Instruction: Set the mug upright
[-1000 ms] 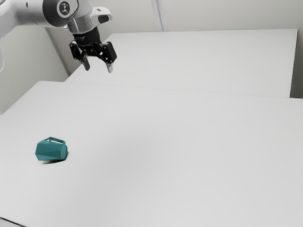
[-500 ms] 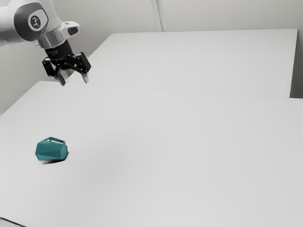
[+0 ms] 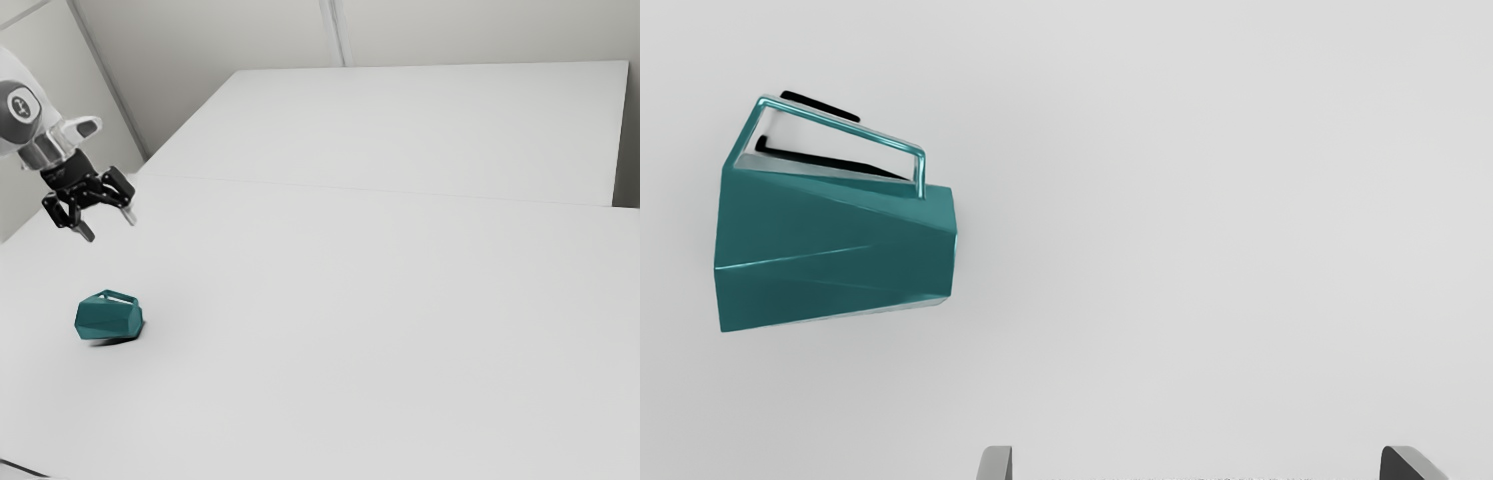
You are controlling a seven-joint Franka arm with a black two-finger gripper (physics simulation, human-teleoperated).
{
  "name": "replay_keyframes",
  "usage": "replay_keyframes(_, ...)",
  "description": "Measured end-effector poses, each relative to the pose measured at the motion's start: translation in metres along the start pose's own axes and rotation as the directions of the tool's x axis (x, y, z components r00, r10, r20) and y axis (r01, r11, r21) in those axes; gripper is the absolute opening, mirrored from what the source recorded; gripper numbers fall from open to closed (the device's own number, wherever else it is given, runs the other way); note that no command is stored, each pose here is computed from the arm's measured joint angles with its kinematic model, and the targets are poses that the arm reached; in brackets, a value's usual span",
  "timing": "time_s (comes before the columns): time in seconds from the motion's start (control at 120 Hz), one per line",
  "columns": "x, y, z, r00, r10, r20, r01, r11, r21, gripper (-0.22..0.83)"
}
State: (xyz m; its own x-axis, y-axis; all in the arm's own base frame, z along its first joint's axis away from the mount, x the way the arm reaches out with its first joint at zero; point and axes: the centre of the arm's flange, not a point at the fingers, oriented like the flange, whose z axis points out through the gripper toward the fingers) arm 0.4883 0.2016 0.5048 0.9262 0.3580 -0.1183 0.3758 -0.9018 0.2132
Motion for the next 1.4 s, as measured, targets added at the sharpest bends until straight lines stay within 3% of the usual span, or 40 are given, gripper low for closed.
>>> replay_keyframes(0.367, -0.013, -0.1, 0.033, 0.989, 0.148, -0.025, -0.15, 0.985, -0.09, 0.62)
replay_keyframes(0.767, 0.015, -0.181, 0.08, 0.951, 0.301, -0.072, -0.309, 0.937, -0.165, 0.62)
replay_keyframes(1.142, 0.034, -0.24, 0.109, 0.938, 0.326, -0.117, -0.346, 0.896, -0.277, 0.62)
replay_keyframes(1.4, 0.025, -0.259, 0.129, 0.941, 0.322, -0.106, -0.336, 0.851, -0.404, 0.62)
